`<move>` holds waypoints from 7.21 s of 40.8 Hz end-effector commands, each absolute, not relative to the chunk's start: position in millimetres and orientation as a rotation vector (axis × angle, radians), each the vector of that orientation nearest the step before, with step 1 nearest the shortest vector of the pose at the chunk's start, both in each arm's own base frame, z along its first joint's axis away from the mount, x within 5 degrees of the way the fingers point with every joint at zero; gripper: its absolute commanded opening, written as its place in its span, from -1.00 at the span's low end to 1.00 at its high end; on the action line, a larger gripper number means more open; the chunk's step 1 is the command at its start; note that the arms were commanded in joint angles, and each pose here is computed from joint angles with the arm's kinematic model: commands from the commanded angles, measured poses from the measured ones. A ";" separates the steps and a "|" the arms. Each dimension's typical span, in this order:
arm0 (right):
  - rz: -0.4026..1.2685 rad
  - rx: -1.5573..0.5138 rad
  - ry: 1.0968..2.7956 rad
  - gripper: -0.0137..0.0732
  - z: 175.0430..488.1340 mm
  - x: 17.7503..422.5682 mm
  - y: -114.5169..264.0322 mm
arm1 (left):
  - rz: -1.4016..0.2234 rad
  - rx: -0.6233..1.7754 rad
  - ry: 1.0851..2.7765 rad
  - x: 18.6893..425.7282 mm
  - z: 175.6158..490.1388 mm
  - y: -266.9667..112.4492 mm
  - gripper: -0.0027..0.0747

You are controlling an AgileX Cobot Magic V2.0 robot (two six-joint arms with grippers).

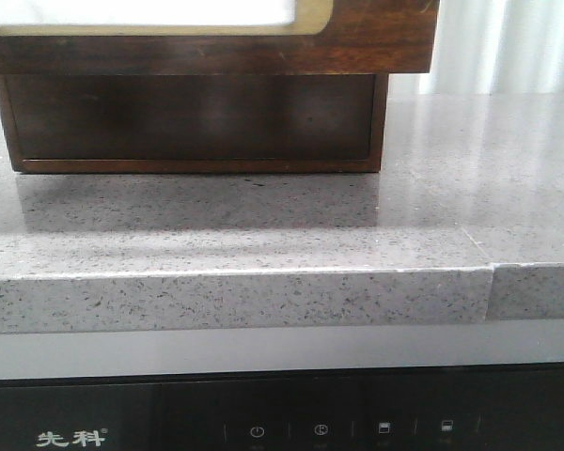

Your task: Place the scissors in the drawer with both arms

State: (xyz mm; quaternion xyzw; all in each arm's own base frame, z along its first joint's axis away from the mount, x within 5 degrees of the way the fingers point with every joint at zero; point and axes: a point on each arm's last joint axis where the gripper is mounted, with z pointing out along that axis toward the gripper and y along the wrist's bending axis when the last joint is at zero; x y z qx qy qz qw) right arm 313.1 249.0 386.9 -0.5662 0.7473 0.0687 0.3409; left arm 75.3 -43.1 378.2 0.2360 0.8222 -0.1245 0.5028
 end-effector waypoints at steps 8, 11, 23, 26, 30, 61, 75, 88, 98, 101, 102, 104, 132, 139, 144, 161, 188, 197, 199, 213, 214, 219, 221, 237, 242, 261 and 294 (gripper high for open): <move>0.166 -1.409 1.837 0.20 419.2 303.9 240.9 | -0.334 0.535 1.888 75.6 394.1 -44.1 0.26; 0.157 -1.406 1.829 0.22 422.5 302.0 238.9 | -0.334 0.535 1.888 75.6 394.1 -44.1 0.26; 0.177 -1.297 1.823 0.22 452.6 281.6 221.7 | -0.334 0.535 1.888 75.6 394.1 -44.1 0.26; 0.174 -1.214 1.852 0.22 462.9 275.0 213.0 | -0.334 0.535 1.888 75.6 394.1 -44.1 0.26; 0.176 -1.041 1.924 0.22 477.7 264.5 197.5 | -0.334 0.535 1.888 75.6 394.1 -44.1 0.26; 0.320 -0.677 1.955 0.22 443.9 124.8 87.9 | -0.334 0.535 1.888 75.6 394.1 -44.1 0.26; 0.327 -0.663 1.922 0.22 418.2 85.5 58.6 | -0.334 0.535 1.888 75.6 394.1 -44.1 0.25; 0.321 -0.661 1.908 -0.27 416.7 83.3 56.4 | -0.334 0.535 1.888 75.6 394.1 -44.1 -0.51; 0.321 -0.661 1.908 -0.85 416.7 83.3 56.4 | -0.334 0.535 1.888 75.6 394.1 -44.1 -0.98; 0.322 -0.659 1.902 -0.84 417.2 83.6 56.5 | -0.334 0.535 1.888 75.6 394.1 -44.1 -0.98; 0.322 -0.659 1.902 -0.84 417.2 83.5 56.5 | -0.334 0.535 1.888 75.6 394.1 -44.1 -0.98; 0.322 -0.659 1.902 -0.84 417.2 83.5 56.5 | -0.334 0.535 1.888 75.6 394.1 -44.1 -0.98; 0.321 -0.660 1.905 -0.84 417.0 83.5 56.4 | -0.276 0.453 1.919 70.8 365.6 -33.7 -0.98; 0.321 -0.660 1.905 -0.84 417.0 83.5 56.4 | -0.179 0.280 1.806 64.2 321.7 -19.0 -0.98; 0.321 -0.660 1.905 -0.84 417.0 83.5 56.4 | -0.122 0.181 1.665 60.6 284.6 -12.0 -0.98; 0.321 -0.661 1.906 -0.84 416.9 83.4 56.4 | -0.109 -0.003 1.458 55.3 207.7 -3.5 -0.98; 0.320 -0.662 1.910 -0.84 416.5 84.1 56.8 | -0.088 0.022 1.444 55.1 208.8 -3.7 -0.98; 0.320 -0.662 1.910 -0.84 416.5 84.1 56.8 | -0.093 0.021 1.444 55.1 208.8 -3.9 -0.98; 0.320 -0.662 1.910 -0.84 416.5 84.1 56.8 | -0.093 0.021 1.444 55.1 208.8 -3.9 -0.98; 0.320 -0.662 1.910 -0.84 416.5 84.1 56.8 | -0.088 0.009 1.444 55.1 208.8 -3.2 -0.98; 0.320 -0.662 1.910 -0.84 416.5 84.1 56.8 | -0.084 0.005 1.444 55.2 208.8 -3.0 -0.98; 0.320 -0.662 1.910 -0.84 416.5 84.1 56.8 | -0.065 -0.012 1.444 55.2 208.8 -1.7 -0.98; 0.320 -0.662 1.910 -0.84 416.5 84.1 56.8 | -0.063 -0.013 1.444 55.2 208.8 -1.6 -0.98; 0.320 -0.662 1.910 -0.84 416.5 84.1 56.8 | -0.063 -0.013 1.445 55.4 208.7 -1.6 -0.98; 0.320 -0.662 1.910 -0.84 416.5 84.1 56.8 | -0.063 -0.013 1.445 55.4 208.7 -1.6 -0.98; 0.153 -0.329 1.683 -0.84 358.5 73.4 21.9 | -0.063 -0.013 1.445 55.4 208.7 -1.6 -0.98; -0.026 -0.057 1.428 -0.84 210.6 54.8 1.4 | -0.063 -0.013 1.445 55.4 208.7 -1.6 -0.98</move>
